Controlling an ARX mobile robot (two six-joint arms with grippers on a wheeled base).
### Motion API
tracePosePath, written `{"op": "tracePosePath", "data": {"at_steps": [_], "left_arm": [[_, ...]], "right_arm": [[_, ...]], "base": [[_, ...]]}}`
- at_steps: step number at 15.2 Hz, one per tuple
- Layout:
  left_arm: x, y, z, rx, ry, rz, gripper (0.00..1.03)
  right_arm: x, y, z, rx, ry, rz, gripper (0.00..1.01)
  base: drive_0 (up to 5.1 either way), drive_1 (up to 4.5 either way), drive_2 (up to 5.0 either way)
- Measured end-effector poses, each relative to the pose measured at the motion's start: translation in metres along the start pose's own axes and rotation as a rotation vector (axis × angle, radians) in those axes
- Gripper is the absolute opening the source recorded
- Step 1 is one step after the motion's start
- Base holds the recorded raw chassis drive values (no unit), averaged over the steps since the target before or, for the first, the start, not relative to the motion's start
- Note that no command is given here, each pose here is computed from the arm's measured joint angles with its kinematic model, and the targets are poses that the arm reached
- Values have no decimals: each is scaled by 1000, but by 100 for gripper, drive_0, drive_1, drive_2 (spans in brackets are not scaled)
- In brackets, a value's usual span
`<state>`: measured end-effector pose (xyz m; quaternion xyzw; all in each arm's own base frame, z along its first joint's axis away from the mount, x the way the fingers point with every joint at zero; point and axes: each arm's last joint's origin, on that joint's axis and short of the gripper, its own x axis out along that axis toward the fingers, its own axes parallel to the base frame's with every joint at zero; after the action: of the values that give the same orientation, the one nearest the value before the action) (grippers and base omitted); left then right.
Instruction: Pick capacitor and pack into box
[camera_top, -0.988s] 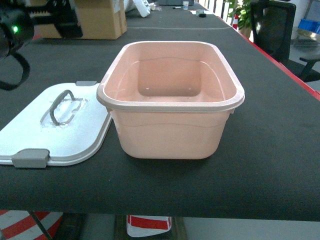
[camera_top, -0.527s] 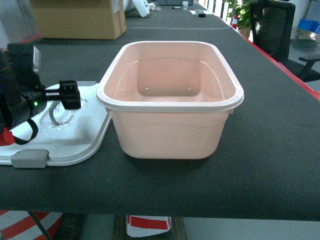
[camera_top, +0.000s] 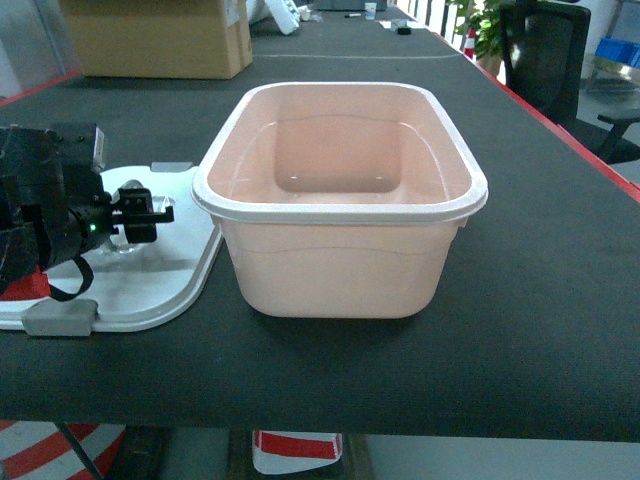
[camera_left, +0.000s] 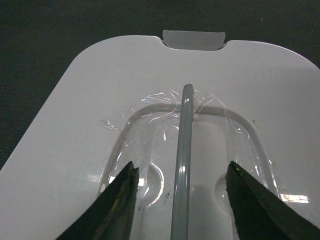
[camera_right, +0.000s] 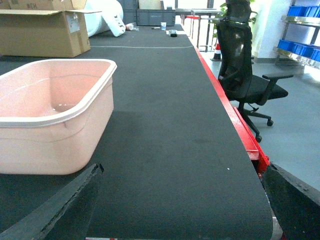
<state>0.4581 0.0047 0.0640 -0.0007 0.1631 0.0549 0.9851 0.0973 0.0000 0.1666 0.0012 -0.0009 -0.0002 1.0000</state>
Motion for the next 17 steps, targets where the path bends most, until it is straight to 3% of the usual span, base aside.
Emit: {"op": "tracePosePath", "data": {"at_steps": [4,5,9,10,13,14,15,17], "left_arm": [[1,0,-1,23,-25,2,7],[1,0,-1,25,-28,-4,2],[-3,8,8,18,-27,18,2],[-9,13,25,12,-41,25,2],[-49,13,113,-19,-225,32,2],[-68,2,141,-33,-289,20,2],[-82,-14,159,-37,-322,-1,2],[-104,-66,175,-39,-333,-74,2]], "right_arm": [[0,0,0,0,0,0,98],[0,0,0,0,0,0,98],[0,0,0,0,0,0,98],[0,0,0,0,0,0,98],[0,0,0,0,0,0,98],[0,0,0,0,0,0,98],[0,0,0,0,0,0,98],[0,0,0,0,0,0,98]], "base": [[0,0,0],[0,0,0],[0,0,0],[0,0,0],[0,0,0],[0,0,0],[0,0,0],[0,0,0]]}}
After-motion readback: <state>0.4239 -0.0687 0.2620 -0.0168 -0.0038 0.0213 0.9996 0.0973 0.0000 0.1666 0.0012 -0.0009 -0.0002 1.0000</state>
